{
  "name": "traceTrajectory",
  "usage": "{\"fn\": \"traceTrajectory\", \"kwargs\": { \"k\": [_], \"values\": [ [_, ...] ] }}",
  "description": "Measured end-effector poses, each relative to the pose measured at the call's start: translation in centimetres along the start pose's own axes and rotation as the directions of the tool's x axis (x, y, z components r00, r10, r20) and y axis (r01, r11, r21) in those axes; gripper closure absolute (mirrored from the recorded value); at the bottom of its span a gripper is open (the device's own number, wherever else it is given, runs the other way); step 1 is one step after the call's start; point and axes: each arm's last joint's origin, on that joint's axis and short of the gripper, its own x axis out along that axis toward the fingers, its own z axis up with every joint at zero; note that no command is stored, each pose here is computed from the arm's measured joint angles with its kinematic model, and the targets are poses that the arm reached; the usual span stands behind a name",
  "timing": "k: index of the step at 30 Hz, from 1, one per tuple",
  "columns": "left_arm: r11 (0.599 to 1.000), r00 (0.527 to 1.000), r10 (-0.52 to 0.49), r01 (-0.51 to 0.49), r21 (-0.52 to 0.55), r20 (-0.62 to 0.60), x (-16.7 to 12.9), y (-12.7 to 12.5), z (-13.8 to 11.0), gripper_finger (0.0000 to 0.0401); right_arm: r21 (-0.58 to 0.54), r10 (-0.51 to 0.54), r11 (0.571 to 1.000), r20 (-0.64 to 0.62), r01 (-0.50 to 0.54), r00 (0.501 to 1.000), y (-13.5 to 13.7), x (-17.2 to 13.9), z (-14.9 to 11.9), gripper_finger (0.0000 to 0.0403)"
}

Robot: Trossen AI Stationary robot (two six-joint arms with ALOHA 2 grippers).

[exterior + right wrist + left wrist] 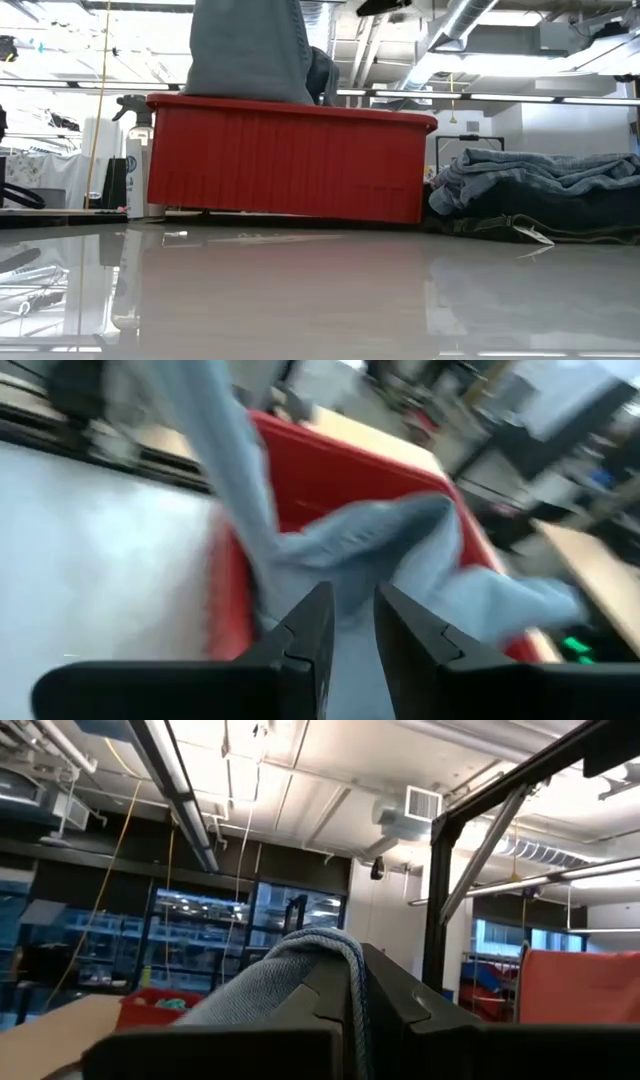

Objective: Fold Laundry from Bin
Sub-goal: Fold the light blue pants

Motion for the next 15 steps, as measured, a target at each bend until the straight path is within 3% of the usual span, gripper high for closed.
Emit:
{"fn": "traceTrajectory", "kwargs": {
  "k": [4,9,12,15],
  "values": [
    [1.0,1.0,-0.001,0.001,0.008,-0.002,0.1,-0.4,-0.2,0.0401,0.049,-0.074,0.996,-0.078,0.078,0.994,0.2,3.1,-0.9,0.0267],
    [1.0,1.0,-0.013,0.013,-0.001,-0.008,0.1,-0.7,-0.3,0.0401,0.107,-0.124,0.984,-0.159,0.141,0.98,0.5,8.5,-3.0,0.0172],
    [1.0,1.0,-0.011,0.01,-0.007,-0.019,0.1,-0.7,-0.4,0.0401,0.125,-0.155,0.976,-0.171,0.178,0.973,1.0,11.0,-3.9,0.0121],
    [1.0,1.0,-0.008,0.008,-0.008,-0.029,0.1,-0.7,-0.5,0.0401,0.142,-0.187,0.968,-0.145,0.208,0.971,1.1,12.8,-4.4,0.0094]
  ]
}}
